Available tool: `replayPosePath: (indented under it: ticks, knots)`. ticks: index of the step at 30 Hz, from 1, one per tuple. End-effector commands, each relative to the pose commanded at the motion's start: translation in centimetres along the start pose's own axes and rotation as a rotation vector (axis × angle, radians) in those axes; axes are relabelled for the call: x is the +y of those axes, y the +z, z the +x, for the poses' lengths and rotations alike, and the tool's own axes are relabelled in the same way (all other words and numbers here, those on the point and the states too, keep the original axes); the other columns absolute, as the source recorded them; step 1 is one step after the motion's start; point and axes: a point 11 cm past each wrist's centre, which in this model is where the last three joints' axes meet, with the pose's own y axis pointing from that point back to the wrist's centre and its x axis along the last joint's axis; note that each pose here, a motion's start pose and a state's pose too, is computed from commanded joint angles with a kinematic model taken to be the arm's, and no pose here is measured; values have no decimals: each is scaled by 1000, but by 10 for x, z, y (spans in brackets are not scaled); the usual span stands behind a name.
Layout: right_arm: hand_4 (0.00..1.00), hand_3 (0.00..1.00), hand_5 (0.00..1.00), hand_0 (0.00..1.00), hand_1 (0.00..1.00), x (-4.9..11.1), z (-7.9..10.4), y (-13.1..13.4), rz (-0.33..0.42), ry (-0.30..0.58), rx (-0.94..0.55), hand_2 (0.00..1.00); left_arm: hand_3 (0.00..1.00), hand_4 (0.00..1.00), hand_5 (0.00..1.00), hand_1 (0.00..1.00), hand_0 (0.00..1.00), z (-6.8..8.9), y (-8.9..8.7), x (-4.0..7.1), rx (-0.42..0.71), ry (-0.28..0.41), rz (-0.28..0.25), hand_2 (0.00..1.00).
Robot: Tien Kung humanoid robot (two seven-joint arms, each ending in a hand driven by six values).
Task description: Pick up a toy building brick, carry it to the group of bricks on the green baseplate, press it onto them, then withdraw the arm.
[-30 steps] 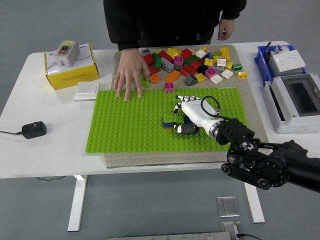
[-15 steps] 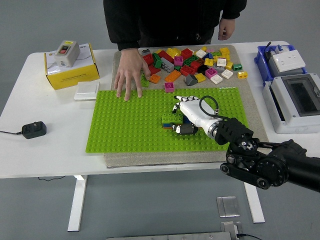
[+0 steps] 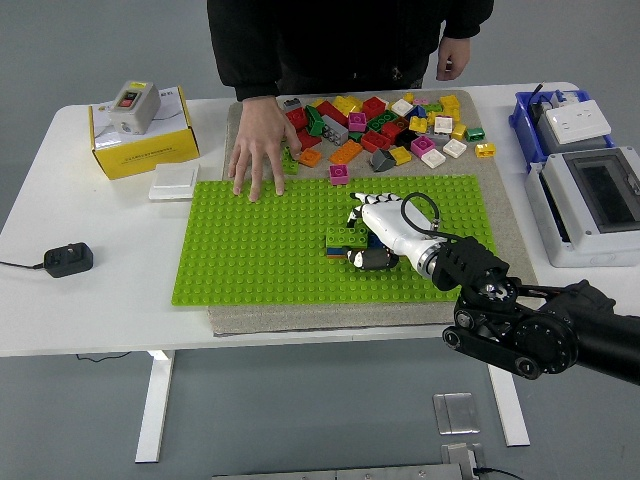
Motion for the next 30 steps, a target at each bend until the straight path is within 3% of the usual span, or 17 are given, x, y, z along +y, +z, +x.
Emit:
replayPosePath:
  ticks: [28,30]
  knots:
    - [441,442,345,966,958,0,-1,-3,11,0,2,982,713,278,760,631,658,-1,1,0,-2,3,-7,594]
    - [442,476,343,964,957,0,-1,-3,11,0,3,982,712,278,760,631,657,-1,1,0,-2,4,-7,594]
